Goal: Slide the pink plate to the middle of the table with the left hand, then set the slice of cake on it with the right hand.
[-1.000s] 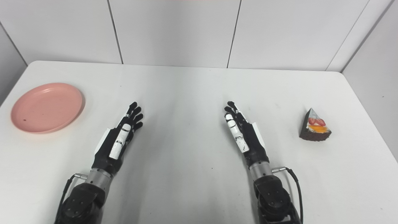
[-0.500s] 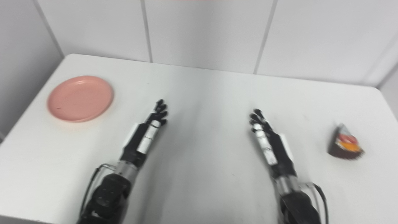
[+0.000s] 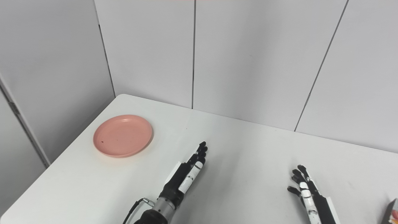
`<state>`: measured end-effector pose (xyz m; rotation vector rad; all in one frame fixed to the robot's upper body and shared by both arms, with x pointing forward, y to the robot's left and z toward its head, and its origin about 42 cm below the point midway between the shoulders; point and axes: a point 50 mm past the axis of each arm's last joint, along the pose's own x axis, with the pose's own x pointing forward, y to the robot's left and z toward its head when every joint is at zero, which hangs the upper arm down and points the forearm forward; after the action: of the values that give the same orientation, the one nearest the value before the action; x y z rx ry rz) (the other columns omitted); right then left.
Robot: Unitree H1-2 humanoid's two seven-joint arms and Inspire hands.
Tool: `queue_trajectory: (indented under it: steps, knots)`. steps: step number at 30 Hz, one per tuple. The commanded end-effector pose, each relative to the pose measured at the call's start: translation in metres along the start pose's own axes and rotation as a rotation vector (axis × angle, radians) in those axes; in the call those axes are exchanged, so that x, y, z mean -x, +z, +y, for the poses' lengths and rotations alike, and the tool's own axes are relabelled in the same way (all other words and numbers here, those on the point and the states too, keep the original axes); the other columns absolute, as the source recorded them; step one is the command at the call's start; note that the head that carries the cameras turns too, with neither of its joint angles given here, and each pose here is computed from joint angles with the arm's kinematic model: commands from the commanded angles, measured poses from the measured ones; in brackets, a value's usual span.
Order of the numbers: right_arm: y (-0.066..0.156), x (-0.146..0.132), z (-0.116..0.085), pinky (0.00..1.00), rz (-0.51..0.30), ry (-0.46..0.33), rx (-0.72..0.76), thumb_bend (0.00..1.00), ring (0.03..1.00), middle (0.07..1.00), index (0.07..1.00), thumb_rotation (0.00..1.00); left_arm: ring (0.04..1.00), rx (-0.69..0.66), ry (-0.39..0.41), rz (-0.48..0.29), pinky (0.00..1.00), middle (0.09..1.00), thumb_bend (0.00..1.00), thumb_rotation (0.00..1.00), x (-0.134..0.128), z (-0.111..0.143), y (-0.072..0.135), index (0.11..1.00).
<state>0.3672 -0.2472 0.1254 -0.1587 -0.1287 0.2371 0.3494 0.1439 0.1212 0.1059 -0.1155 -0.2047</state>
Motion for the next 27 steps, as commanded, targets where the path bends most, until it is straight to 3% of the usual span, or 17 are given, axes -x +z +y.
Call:
queue_trajectory:
  steps: [1,10,17,27]
  knots:
    - [-0.013,0.007,0.0,0.97,0.057,0.013,-0.009,0.18,0.929,0.938,0.96,1.0,1.0,0.036,-0.037,0.117,0.99,1.0,0.4,1.0,0.014,-0.022,-0.03,1.0]
    - [-0.012,0.005,0.0,0.97,0.06,0.013,-0.029,0.16,0.935,0.945,0.965,1.0,1.0,0.012,-0.041,0.101,0.98,1.0,0.44,1.0,0.013,-0.022,-0.028,1.0]
    - [-0.011,0.005,0.002,0.98,0.059,0.012,-0.032,0.17,0.935,0.943,0.96,1.0,1.0,0.05,-0.031,0.11,1.0,1.0,0.36,1.0,0.011,-0.019,-0.022,1.0]
    - [-0.011,0.003,-0.007,0.99,0.068,0.015,-0.024,0.17,0.944,0.95,0.966,1.0,0.955,0.117,-0.016,-0.048,0.96,0.97,0.4,1.0,-0.006,-0.007,0.032,0.972]
